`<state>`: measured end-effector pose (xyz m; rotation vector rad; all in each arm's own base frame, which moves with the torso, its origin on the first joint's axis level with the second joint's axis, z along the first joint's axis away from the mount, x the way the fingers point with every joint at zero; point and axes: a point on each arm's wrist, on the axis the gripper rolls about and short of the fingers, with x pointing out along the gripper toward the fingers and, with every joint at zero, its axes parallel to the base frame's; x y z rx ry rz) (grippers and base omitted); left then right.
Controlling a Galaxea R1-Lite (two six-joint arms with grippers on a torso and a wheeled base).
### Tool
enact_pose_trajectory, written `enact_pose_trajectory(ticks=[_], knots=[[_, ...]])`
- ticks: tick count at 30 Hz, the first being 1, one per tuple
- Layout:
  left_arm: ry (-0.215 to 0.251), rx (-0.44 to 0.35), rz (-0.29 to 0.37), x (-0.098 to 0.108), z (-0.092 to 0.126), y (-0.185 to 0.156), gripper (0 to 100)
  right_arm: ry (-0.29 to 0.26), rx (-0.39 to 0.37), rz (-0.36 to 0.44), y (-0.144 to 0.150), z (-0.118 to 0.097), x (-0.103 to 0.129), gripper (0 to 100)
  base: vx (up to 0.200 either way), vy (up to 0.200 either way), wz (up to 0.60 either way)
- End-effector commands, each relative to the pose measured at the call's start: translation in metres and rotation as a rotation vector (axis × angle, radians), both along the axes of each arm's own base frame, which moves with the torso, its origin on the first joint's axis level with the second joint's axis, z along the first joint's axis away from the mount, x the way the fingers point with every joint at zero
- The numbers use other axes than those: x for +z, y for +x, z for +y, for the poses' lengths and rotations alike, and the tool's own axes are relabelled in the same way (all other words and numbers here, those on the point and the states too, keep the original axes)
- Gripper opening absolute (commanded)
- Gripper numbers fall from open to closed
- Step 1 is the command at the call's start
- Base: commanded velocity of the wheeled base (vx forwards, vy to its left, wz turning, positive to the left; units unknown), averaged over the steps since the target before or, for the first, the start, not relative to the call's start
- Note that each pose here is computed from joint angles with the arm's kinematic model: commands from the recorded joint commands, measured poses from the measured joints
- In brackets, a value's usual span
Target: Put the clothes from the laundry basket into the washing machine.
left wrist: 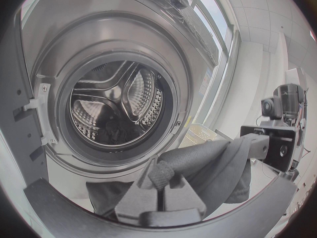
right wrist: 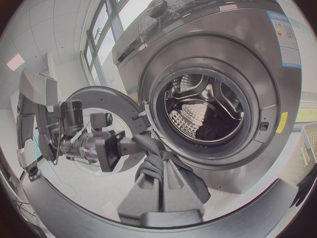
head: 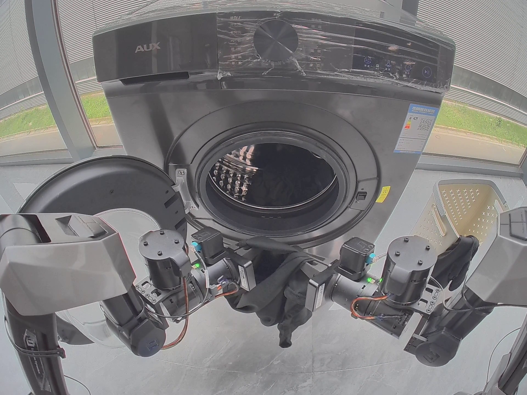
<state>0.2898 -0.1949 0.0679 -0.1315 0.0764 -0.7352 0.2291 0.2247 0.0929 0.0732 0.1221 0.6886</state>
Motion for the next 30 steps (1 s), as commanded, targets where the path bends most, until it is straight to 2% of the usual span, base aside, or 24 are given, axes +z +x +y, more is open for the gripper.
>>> enact_pose_trajectory(ticks=[1,8,12,13,14,20,30], knots=[[-0.016,0.002,-0.023,0.007,0.0,0.0,0,-0.013,0.001,0.018,-0.007,-0.004,-0.004,100,0.0,0.0,0.0],[-0.025,0.007,-0.036,0.011,-0.001,0.001,0,-0.015,0.005,0.014,-0.013,-0.012,0.0,100,0.0,0.0,0.0],[-0.029,0.007,-0.044,0.014,-0.001,0.001,0,-0.062,0.008,0.057,-0.02,-0.021,-0.01,100,0.0,0.0,0.0],[-0.031,0.007,-0.045,0.015,0.0,0.0,0,-0.107,0.018,0.089,-0.027,-0.029,-0.019,100,0.0,0.0,0.0],[-0.031,0.008,-0.046,0.015,0.0,0.0,0,-0.128,0.025,0.103,-0.03,-0.032,-0.023,100,0.0,0.0,0.0],[-0.032,0.028,-0.046,0.015,0.0,0.001,0,-0.19,0.04,0.169,-0.043,-0.044,-0.037,100,0.0,0.0,0.0],[-0.04,0.03,-0.055,0.018,-0.001,0.002,0,-0.35,0.046,0.314,-0.067,-0.067,-0.07,100,0.0,0.0,0.0]])
